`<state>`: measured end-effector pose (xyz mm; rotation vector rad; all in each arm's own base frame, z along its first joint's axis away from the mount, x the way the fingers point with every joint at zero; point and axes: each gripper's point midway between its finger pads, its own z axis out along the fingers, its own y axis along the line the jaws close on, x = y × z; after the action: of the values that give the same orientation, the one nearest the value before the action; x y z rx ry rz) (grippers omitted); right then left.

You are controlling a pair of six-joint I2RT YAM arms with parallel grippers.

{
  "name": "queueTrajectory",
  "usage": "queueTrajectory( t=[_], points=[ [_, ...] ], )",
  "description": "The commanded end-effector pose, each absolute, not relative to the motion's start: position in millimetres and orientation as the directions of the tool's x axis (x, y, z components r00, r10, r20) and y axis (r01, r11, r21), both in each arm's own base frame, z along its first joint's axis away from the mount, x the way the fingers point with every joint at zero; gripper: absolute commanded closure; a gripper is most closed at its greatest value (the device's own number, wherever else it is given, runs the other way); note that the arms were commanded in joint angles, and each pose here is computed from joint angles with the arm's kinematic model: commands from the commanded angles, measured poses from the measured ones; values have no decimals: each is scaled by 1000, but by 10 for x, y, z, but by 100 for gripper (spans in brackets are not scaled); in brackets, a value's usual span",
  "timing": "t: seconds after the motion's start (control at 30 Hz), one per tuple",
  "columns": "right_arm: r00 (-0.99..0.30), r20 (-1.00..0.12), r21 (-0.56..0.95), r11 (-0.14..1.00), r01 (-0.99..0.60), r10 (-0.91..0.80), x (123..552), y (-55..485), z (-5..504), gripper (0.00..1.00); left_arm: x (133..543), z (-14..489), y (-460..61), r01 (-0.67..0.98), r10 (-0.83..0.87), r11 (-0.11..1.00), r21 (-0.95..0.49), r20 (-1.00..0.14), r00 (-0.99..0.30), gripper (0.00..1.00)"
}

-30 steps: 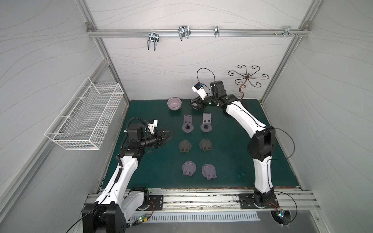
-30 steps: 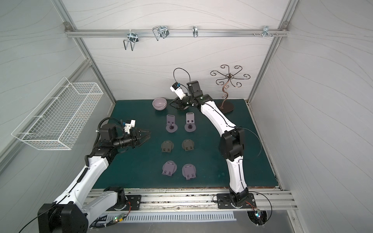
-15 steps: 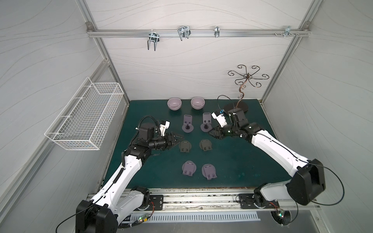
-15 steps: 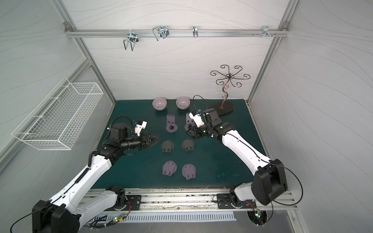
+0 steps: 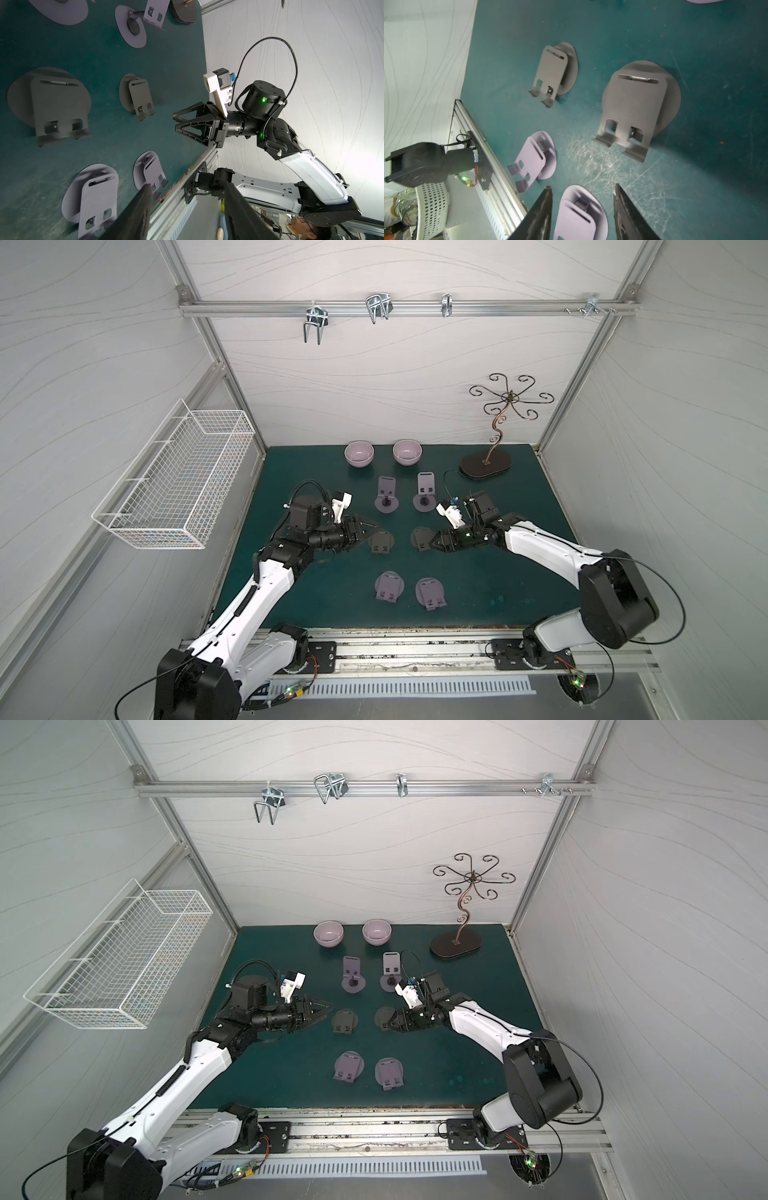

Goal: Open the phone stand
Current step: Pick up the phone stand at the center of the board.

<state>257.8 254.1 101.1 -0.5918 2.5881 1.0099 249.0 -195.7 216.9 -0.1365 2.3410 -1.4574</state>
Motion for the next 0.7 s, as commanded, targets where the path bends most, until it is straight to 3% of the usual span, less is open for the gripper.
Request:
queueTrajectory(
  t=[0.0, 0.67],
  points=[
    [-860, -442, 576, 655, -489, -255, 2743, 2571, 977, 48, 2496, 2193, -1969, 152, -268, 459, -875, -299, -916, 42],
    [-875, -436, 582, 676, -453, -211, 3100, 2604, 686, 46, 2535, 2116, -1996, 143, -259, 458, -877, -285, -923, 42]
  ],
)
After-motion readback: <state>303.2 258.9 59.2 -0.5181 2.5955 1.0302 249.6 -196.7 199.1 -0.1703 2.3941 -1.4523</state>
